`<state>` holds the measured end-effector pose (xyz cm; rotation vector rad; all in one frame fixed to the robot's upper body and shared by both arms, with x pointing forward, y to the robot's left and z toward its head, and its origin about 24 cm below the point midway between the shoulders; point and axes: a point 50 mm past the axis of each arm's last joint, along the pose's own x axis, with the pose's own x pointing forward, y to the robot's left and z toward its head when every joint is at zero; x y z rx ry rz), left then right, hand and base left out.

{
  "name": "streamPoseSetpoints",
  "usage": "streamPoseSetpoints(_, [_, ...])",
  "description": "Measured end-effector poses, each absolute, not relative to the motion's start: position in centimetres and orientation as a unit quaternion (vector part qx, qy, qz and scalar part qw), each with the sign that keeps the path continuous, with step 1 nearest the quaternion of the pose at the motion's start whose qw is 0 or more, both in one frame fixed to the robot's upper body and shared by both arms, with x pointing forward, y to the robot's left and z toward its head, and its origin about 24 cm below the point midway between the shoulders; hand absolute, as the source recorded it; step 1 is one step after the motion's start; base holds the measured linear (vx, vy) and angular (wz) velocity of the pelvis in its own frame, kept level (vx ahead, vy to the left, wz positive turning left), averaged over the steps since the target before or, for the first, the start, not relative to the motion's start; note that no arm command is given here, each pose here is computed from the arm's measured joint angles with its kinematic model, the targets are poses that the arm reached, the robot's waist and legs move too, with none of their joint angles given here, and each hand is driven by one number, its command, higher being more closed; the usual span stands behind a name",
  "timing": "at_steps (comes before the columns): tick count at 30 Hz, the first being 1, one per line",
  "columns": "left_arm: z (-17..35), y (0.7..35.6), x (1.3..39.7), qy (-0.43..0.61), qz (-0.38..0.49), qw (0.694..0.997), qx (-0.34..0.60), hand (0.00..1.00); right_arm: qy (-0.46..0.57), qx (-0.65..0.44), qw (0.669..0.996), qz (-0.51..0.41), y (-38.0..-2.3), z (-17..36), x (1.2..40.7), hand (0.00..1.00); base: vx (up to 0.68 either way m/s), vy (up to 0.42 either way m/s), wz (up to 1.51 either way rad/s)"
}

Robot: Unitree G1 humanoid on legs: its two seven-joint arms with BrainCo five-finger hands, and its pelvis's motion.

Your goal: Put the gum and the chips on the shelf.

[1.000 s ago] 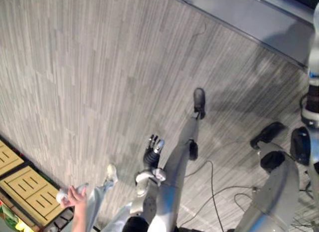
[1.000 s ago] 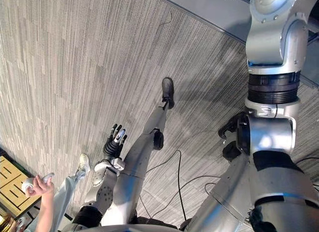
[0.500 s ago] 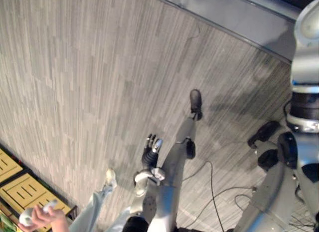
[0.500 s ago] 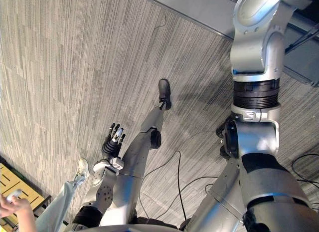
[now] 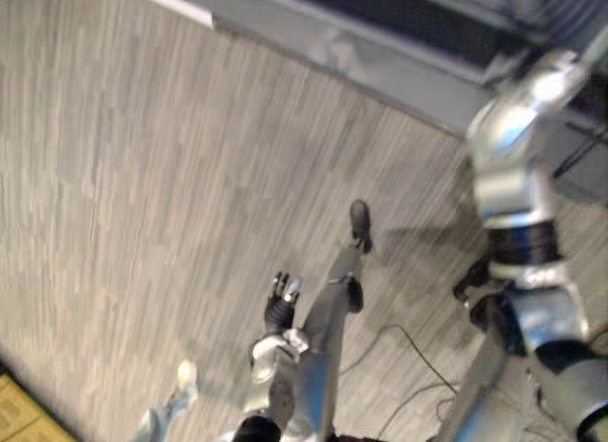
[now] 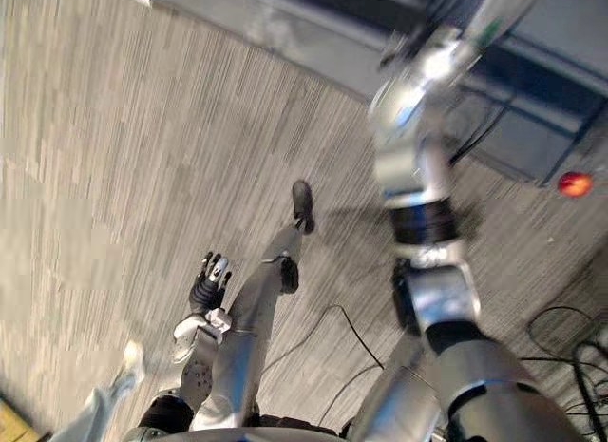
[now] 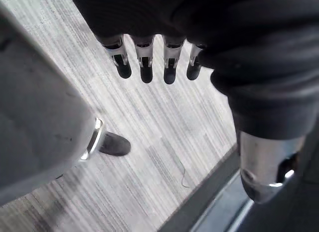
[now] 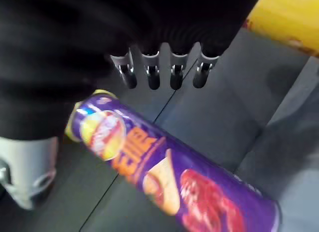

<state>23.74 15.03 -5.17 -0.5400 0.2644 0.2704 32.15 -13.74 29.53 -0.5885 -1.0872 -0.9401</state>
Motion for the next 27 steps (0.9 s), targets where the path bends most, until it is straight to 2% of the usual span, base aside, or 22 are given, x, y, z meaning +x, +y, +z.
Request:
streamPoseSetpoints(1, [-5.3,15.4,23.8,0.131,0.141,0.945,-0.263,0.0,-0.477,-0.277,0.727,-0.409,-13.5,27.8,32.3,0.0,0.06,-0.058,-0.42])
streamPoseSetpoints(4, [-6.5,15.9,23.3,0.161,0.158,0.946,-0.234,0.0,-0.39,-0.282,0.809,-0.339,-12.5,19.7,31.9,0.0,0.02,0.011,-0.21])
streamPoseSetpoints(7, [-8.2,16.8,22.0,0.208,0.172,0.942,-0.198,0.0,-0.257,-0.262,0.889,-0.273,-12.1,11.0,29.4,0.0,0.11,0.02,0.11])
streamPoseSetpoints(9, [-9.3,17.6,20.7,0.233,0.188,0.936,-0.183,0.0,-0.189,-0.229,0.92,-0.254,-12.2,7.3,27.4,0.0,0.16,-0.042,-0.19])
streamPoseSetpoints(15, [-11.4,19.9,17.8,0.297,0.196,0.928,-0.109,0.0,0.035,-0.185,0.955,-0.23,-15.5,-2.6,21.3,0.0,0.14,-0.097,-0.28])
streamPoseSetpoints(17, [-12.3,20.4,16.4,0.328,0.205,0.917,-0.101,0.0,0.135,-0.164,0.955,-0.205,-16.7,-6.2,18.6,0.0,0.13,-0.096,-0.29])
streamPoseSetpoints(19, [-13.3,20.8,14.9,0.359,0.211,0.905,-0.092,0.0,0.248,-0.142,0.941,-0.181,-17.9,-10.0,15.2,0.0,0.18,-0.081,-0.27])
streamPoseSetpoints(21, [-14.3,21.6,12.4,0.401,0.226,0.883,-0.091,0.0,0.371,-0.073,0.906,-0.189,-19.4,-13.4,10.9,0.0,0.14,-0.051,-0.26])
streamPoseSetpoints(22, [-14.7,21.8,11.5,0.414,0.235,0.875,-0.092,0.0,0.389,-0.058,0.898,-0.199,-19.9,-13.9,10.3,0.0,0.17,-0.081,-0.27])
streamPoseSetpoints(25, [-15.6,22.8,8.6,0.45,0.275,0.841,-0.118,0.0,0.498,0.032,0.828,-0.256,-21.8,-16.2,4.6,0.0,0.13,-0.066,-0.07])
streamPoseSetpoints(27, [-16.0,23.2,6.5,0.47,0.299,0.819,-0.139,0.0,0.548,0.124,0.762,-0.322,-21.9,-17.1,0.7,0.0,0.07,-0.033,-0.03])
